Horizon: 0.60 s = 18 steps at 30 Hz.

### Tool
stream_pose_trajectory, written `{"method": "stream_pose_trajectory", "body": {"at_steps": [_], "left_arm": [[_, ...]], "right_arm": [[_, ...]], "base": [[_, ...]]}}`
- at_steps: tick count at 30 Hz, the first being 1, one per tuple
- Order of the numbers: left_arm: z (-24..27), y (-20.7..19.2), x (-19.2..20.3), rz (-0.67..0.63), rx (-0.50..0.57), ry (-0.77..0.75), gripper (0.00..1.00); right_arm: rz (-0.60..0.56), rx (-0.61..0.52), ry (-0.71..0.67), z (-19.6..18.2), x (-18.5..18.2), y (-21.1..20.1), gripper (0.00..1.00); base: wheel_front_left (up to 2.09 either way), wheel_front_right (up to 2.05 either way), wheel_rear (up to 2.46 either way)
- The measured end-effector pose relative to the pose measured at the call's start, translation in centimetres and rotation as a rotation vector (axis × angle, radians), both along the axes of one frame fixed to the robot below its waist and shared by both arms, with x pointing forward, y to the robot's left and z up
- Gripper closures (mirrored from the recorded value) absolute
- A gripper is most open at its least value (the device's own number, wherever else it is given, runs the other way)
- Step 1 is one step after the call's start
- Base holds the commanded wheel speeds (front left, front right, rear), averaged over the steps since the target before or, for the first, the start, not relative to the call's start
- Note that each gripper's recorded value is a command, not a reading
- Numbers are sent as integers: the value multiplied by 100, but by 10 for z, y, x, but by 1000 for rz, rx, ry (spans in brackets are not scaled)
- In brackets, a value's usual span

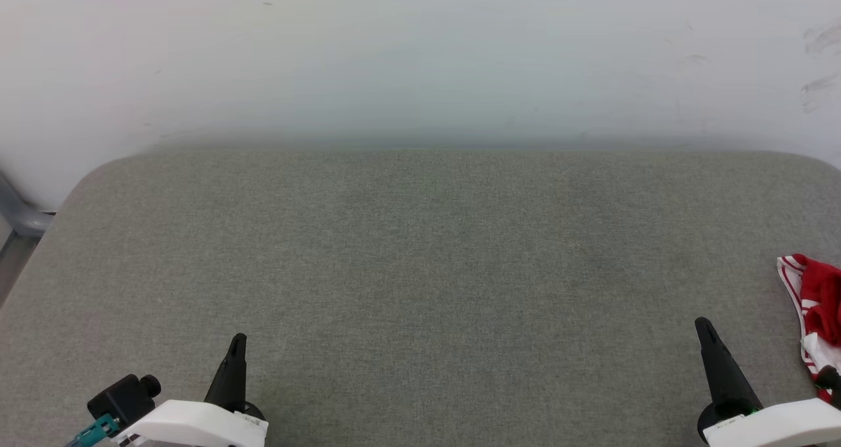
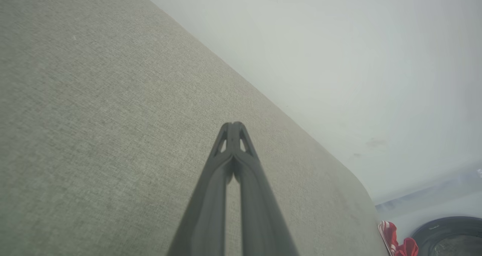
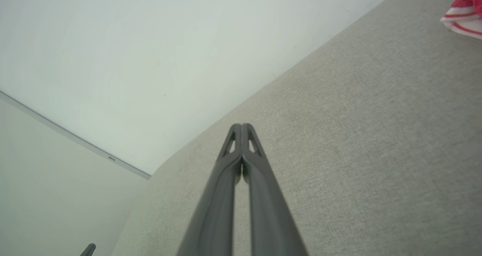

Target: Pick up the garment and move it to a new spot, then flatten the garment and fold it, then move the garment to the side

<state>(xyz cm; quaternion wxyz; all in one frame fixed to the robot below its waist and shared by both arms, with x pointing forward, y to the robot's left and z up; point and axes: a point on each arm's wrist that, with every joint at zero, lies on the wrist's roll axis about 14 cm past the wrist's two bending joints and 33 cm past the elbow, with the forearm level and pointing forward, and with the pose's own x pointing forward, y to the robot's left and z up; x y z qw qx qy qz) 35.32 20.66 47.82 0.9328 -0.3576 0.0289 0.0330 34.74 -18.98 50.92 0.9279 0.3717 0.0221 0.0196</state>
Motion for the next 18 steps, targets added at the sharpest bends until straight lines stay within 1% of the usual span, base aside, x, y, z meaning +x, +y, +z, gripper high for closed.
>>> {"method": "stream_pose_trajectory", "body": {"at_steps": [18], "left_arm": [[4,0,8,18,-231,-6,100]], "right_arm": [[-13,222,5,-2,10,-1,100]], "base": [[0,0,0]]}}
